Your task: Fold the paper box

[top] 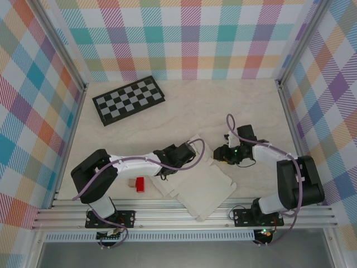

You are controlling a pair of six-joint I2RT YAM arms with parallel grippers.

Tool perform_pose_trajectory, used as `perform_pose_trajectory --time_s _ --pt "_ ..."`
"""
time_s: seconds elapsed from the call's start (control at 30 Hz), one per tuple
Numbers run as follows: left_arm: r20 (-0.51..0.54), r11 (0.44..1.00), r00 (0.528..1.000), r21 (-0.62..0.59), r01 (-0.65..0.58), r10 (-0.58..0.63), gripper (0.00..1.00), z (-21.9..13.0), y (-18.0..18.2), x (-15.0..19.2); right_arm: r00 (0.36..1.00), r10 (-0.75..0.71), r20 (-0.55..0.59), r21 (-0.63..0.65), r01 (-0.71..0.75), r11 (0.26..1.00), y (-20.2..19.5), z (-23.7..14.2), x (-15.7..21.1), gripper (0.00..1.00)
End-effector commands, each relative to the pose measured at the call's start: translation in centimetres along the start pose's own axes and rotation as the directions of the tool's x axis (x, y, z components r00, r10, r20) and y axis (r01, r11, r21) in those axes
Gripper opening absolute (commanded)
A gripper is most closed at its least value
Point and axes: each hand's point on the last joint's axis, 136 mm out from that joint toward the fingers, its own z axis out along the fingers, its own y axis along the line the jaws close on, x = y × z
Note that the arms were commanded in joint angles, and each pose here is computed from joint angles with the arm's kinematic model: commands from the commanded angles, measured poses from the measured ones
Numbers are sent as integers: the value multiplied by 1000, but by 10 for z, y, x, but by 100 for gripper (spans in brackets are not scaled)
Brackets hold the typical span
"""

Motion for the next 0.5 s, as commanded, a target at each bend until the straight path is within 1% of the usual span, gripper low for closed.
perform_pose_trajectory --time_s 0.0,0.07,0.17,0.33,0.4,0.47 --pt "25 999 999 -2 45 -45 0 -3 6 -4 1000 -13 15 -29 13 999 5 8 -8 39" --pt "23 999 999 -4 47 -47 0 -2 7 -4 1000 -10 12 -57 11 998 11 10 -7 38" --pt "23 998 998 -10 61 -61 0 0 8 -4 999 -29 14 -47 29 998 17 12 -7 38" --pt "22 996 996 -20 89 -88 0 1 13 -4 1000 -20 3 -87 20 996 30 12 -10 38" --pt "4 991 993 -46 122 -122 0 5 21 1 999 -19 44 -38 21 999 29 2 -15 38" --pt "-17 982 984 -66 175 -177 0 11 33 9 996 -8 92 76 1 997 19 -14 -19 38"
